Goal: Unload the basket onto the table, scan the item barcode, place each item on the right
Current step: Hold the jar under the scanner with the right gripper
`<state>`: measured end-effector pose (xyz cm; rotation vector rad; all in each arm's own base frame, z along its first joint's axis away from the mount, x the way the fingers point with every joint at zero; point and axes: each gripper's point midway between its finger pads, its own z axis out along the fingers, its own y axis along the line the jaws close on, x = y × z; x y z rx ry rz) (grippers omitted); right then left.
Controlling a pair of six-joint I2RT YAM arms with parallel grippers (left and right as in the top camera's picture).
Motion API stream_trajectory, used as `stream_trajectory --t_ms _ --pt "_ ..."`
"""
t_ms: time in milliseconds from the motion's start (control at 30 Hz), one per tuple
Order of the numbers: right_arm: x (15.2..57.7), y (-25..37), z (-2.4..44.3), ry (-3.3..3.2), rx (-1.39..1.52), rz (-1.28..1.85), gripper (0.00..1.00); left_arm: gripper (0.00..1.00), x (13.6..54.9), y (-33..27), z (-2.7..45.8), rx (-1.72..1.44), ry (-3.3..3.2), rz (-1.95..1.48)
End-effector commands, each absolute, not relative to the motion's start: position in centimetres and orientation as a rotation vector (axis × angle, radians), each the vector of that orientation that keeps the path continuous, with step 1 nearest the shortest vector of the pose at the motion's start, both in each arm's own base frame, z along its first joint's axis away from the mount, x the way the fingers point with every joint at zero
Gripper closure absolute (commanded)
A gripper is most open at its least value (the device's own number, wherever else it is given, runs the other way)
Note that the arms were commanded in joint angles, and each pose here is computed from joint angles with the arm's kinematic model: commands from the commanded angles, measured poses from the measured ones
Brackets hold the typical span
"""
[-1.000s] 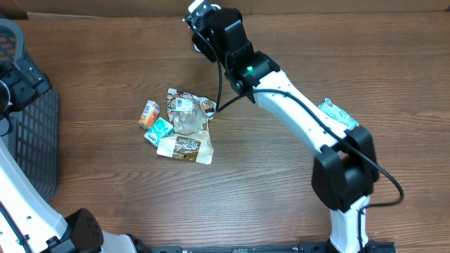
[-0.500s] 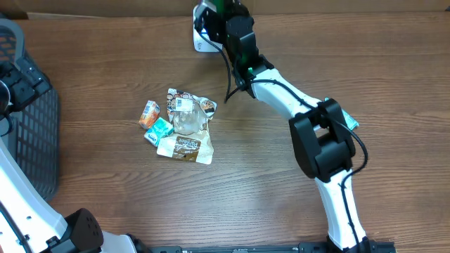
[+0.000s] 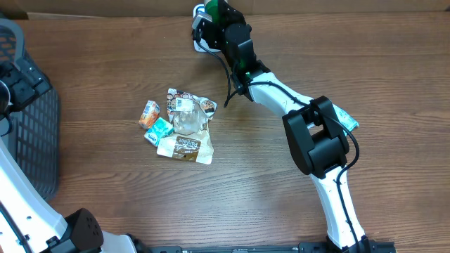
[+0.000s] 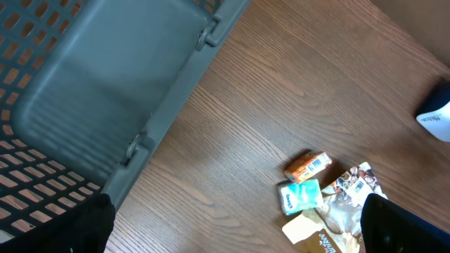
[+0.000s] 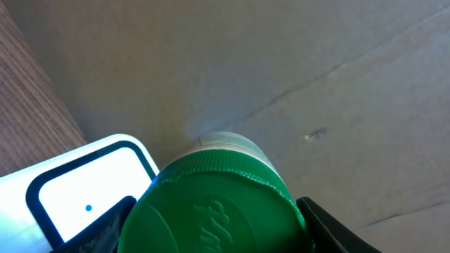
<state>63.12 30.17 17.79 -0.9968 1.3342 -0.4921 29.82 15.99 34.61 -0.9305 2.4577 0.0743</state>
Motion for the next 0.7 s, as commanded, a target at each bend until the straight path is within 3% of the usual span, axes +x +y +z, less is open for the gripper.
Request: stream_trajectory --t_ms 0,367,667 --pt "63.0 30.5 21.2 1.278 -0.956 -0.497 0.66 0.01 29.9 16.1 34.9 -0.903 2.457 0.081" --pt "61.7 32.8 22.5 1.239 -0.941 -0.460 0.65 0.01 29.9 16.1 34.9 -0.903 2.457 0.081" --pt "57.9 35.1 29.9 1.301 -0.781 -0.139 0.67 0.00 29.9 16.1 34.9 -0.903 2.457 0.081"
